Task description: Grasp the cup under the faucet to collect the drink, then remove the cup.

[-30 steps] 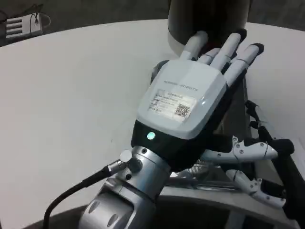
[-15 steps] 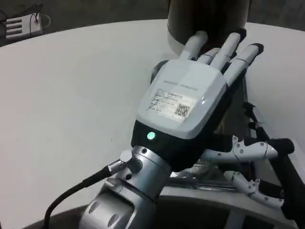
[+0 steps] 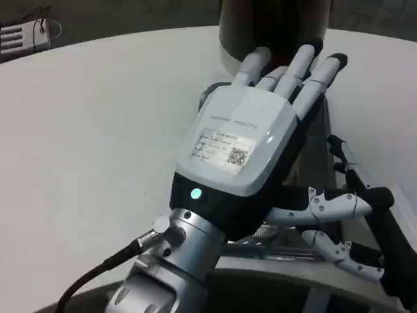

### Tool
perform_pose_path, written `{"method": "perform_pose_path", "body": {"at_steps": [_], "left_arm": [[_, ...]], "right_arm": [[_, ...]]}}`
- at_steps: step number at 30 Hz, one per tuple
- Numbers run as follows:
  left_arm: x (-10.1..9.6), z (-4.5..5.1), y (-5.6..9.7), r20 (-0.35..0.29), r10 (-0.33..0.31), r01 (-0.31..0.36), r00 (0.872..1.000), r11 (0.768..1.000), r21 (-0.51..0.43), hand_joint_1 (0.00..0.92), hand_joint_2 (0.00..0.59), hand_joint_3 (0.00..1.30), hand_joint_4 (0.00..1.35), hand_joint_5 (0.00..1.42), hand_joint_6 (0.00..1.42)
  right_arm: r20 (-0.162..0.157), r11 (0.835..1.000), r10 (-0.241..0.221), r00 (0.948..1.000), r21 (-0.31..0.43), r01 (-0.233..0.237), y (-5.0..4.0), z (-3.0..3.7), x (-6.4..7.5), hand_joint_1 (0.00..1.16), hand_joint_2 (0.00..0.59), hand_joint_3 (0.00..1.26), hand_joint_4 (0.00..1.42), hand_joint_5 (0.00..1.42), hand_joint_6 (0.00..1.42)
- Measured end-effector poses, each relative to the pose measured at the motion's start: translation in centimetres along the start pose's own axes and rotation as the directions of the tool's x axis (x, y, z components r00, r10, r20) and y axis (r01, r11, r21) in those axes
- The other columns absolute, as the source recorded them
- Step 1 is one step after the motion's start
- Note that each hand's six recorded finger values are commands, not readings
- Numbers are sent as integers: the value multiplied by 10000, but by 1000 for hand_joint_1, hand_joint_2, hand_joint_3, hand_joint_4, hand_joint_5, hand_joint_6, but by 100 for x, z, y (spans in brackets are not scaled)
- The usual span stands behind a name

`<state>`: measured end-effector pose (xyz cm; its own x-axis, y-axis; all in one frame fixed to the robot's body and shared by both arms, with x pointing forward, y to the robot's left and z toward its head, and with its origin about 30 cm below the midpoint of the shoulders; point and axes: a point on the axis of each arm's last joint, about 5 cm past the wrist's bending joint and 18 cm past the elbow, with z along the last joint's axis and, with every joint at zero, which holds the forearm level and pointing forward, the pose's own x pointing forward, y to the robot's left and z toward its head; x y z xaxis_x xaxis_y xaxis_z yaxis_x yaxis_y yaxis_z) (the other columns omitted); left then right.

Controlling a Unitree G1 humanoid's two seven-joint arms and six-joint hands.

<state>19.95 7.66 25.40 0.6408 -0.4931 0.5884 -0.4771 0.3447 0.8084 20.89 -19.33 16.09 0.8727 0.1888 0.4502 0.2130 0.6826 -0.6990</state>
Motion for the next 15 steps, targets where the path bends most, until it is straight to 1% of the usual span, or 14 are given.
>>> {"method": "perform_pose_path", "body": {"at_steps": [2, 4, 7, 9, 12, 15], "left_arm": [[-17, -6, 0, -106, 89, -89, 9999, 9999, -67, 0, 107, 43, 0, 211, 50], [-45, -14, -5, -288, 240, -248, 9993, 9993, -280, 0, 100, 10, 0, 175, 54], [-96, -44, -12, -669, 613, -652, 9959, 9962, -573, 0, 95, 0, 0, 162, 54], [-133, -75, -11, -1024, 956, -1049, 9901, 9904, -897, 0, 96, 0, 0, 158, 54], [-182, -111, -6, -1549, 1465, -1665, 9770, 9781, -1249, 0, 101, 0, 0, 155, 54], [-220, -135, 6, -1774, 1658, -1886, 9701, 9746, -1205, 0, 105, 0, 0, 153, 55]], "right_arm": [[31, 10000, 41, 10000, 22, -41, 9, 6, 2, 426, 296, 0, 42, 123, 267], [71, 10000, 59, 10000, 36, -60, 13, 12, 8, 426, 296, 0, 42, 123, 267], [127, 10000, 54, 9999, 38, -54, 11, 18, 22, 427, 296, 0, 42, 128, 267], [130, 10000, 53, 9999, 68, -54, 9, 18, 24, 427, 296, 0, 42, 130, 267], [127, 9998, 91, 9999, 198, -93, 8, 19, 26, 427, 296, 0, 42, 132, 267], [134, 9994, 133, 9998, 312, -137, 10, 22, 28, 428, 296, 0, 42, 132, 267]]}}
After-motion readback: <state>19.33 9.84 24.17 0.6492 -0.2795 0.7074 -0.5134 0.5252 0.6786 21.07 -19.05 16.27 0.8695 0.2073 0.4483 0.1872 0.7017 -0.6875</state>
